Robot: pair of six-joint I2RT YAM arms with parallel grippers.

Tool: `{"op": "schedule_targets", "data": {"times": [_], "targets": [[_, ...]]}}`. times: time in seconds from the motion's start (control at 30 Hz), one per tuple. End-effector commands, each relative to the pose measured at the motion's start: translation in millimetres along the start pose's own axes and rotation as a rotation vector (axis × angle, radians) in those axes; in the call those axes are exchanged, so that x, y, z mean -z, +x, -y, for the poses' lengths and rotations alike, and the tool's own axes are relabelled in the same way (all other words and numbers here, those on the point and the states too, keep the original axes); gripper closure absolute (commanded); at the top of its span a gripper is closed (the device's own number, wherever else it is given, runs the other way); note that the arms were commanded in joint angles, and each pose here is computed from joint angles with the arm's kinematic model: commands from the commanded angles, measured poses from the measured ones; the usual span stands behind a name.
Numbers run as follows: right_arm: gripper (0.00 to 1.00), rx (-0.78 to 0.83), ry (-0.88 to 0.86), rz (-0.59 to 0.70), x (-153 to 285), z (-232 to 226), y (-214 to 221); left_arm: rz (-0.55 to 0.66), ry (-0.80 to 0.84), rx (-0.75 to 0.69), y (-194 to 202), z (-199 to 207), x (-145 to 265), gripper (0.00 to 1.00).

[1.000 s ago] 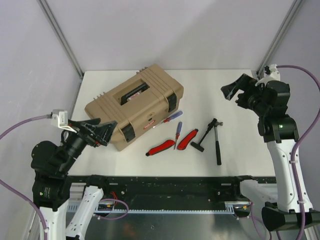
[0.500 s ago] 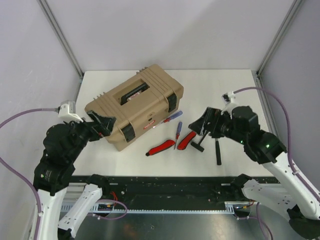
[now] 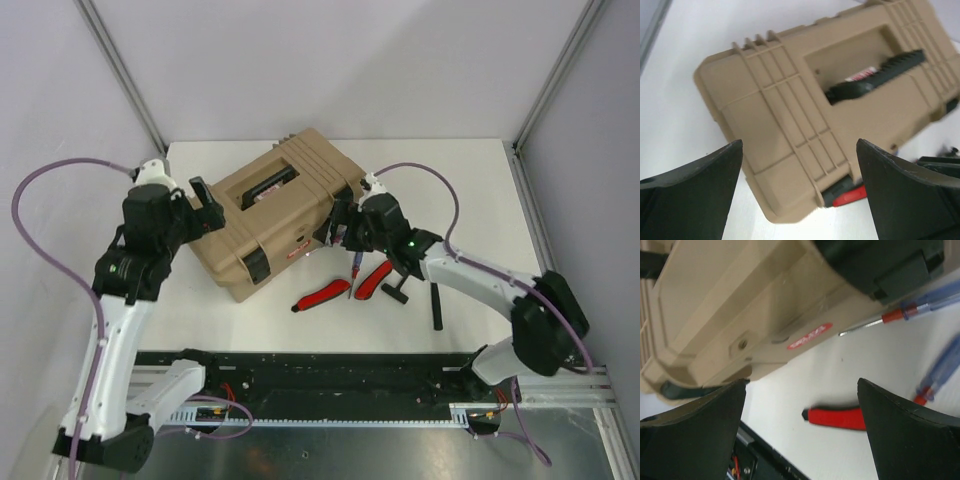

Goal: Pack the tool kit

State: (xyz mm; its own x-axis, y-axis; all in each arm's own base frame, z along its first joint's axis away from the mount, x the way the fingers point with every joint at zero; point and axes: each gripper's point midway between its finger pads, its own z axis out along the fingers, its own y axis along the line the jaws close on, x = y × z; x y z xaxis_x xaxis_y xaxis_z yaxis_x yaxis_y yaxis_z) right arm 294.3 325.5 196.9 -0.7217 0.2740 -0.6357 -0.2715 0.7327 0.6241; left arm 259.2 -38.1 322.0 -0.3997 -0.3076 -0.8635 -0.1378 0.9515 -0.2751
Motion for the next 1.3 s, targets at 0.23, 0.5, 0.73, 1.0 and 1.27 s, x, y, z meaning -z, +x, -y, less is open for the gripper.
{"op": "schedule_targets", "data": {"times": [0.23,0.5,0.73,1.0,1.27], "targets": [[0.09,0.044,-0.343,0.091,-57.9,-55.5,-32.5,-0.023,-0.044,0.189,-20.2,-48.0,-78.5,0.0],[0.13,0.003,-0.35,0.23,-67.4,-46.1,-70.2,-0.076,0.011,0.262,9.4,-58.5,-116.9,0.0],[0.25,-0.034,-0.396,0.267,-83.2,-17.0,-113.4,-0.151,0.157,0.31,51.8,-38.2,-113.2,0.01],[0.29,-0.022,-0.412,0.31,-99.7,10.9,-149.3,-0.217,0.25,0.319,92.1,-26.8,-95.9,0.01],[0.21,-0.067,-0.378,0.296,-90.5,31.7,-171.6,-0.094,0.228,0.28,75.8,-29.3,-74.6,0.01]]}}
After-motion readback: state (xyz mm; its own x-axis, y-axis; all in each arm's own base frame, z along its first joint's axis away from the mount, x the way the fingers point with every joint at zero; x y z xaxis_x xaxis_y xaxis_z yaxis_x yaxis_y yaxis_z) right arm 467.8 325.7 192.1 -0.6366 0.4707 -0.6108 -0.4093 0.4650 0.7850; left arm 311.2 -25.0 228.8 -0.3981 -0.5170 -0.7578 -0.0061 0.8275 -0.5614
